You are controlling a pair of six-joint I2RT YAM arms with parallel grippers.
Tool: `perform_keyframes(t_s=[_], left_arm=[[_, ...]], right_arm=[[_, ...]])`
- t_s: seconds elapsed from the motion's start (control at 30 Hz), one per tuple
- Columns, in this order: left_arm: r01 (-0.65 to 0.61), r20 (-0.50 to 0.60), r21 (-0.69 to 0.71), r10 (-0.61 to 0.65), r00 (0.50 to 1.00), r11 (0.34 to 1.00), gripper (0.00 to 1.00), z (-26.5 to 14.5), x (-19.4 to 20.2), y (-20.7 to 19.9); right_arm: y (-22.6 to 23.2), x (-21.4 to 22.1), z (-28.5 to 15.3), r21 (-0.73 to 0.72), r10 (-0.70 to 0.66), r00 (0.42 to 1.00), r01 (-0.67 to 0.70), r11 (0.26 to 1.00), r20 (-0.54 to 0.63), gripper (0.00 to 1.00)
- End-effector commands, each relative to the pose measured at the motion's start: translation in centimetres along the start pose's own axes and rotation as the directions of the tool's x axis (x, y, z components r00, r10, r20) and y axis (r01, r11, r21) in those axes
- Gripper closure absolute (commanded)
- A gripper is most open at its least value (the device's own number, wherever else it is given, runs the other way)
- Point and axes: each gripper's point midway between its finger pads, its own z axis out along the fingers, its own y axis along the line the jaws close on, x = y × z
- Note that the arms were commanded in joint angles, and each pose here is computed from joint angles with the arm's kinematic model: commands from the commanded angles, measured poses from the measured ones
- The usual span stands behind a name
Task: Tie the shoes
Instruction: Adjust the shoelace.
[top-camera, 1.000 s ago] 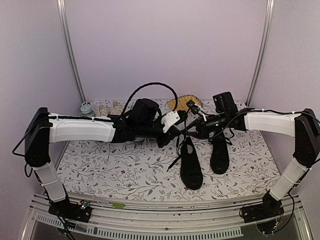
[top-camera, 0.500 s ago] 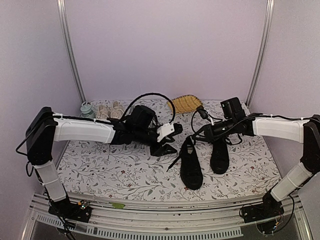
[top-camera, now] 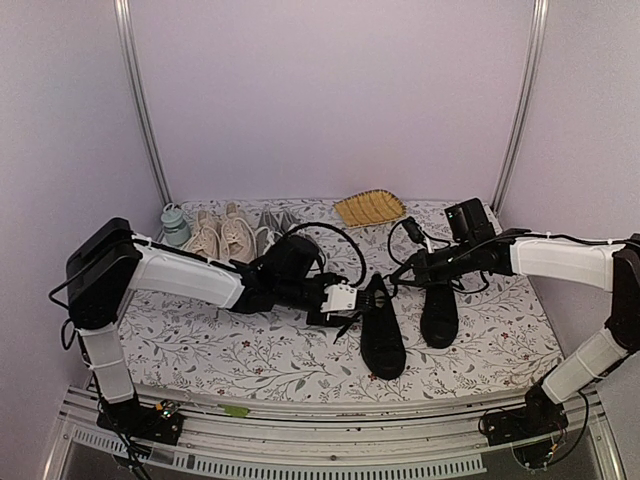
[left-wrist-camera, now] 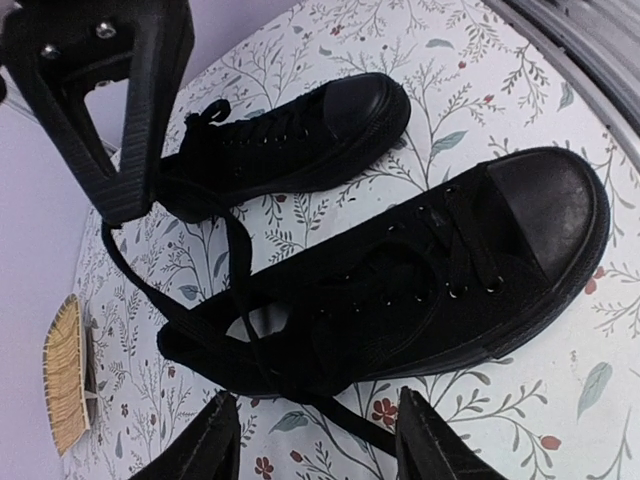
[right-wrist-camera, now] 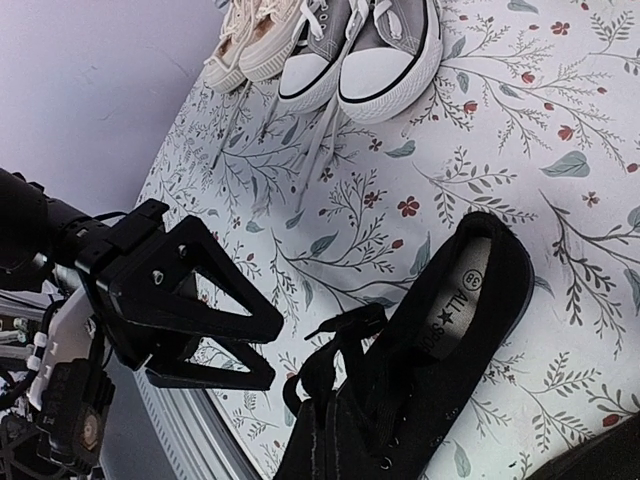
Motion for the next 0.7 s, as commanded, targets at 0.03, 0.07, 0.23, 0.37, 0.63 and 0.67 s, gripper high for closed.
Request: perform_keyframes(t_s=[0.03, 0.07, 0.23, 0.37, 0.63, 0.67], left_arm=[[-0.09, 0.008, 0.017, 0.09, 0.996, 0.996, 0.46, 1.3, -0.1, -0.2], [-0.093, 0.008, 0.02, 0.093, 0.996, 0.995, 0.46, 1.4, 0.0, -0.3], [-0.094, 0.018, -0.03, 0.095, 0.995, 0.995, 0.45, 2.1, -0.2, 0.4], [-0.09, -0.006, -0.041, 0.09, 0.996, 0.995, 0.49, 3.4, 0.8, -0.2], [-0.084, -0.066, -0.144, 0.075, 0.995, 0.986, 0.64, 4.1, 1.8, 1.5], [-0.073, -0.061, -0.157, 0.064, 0.996, 0.985, 0.7, 4.0, 1.5, 2.0]], right_arm=[[0.0, -0.1, -0.6, 0.014, 0.04, 0.999, -0.04, 0.999, 0.027, 0.99], [0.0, -0.1, -0.6, 0.016, 0.04, 0.999, -0.041, 0.999, 0.028, 0.99], [-0.2, 0.0, -0.5, 0.023, 0.041, 0.999, -0.041, 0.999, 0.021, 0.99], [-0.3, 0.1, -0.5, 0.026, 0.041, 0.999, -0.041, 0.999, 0.018, 0.99], [0.0, 0.0, -0.6, 0.016, 0.015, 1.0, -0.015, 1.0, 0.014, 0.99], [0.2, -0.1, -0.6, 0.009, 0.012, 1.0, -0.012, 1.0, 0.014, 0.99]])
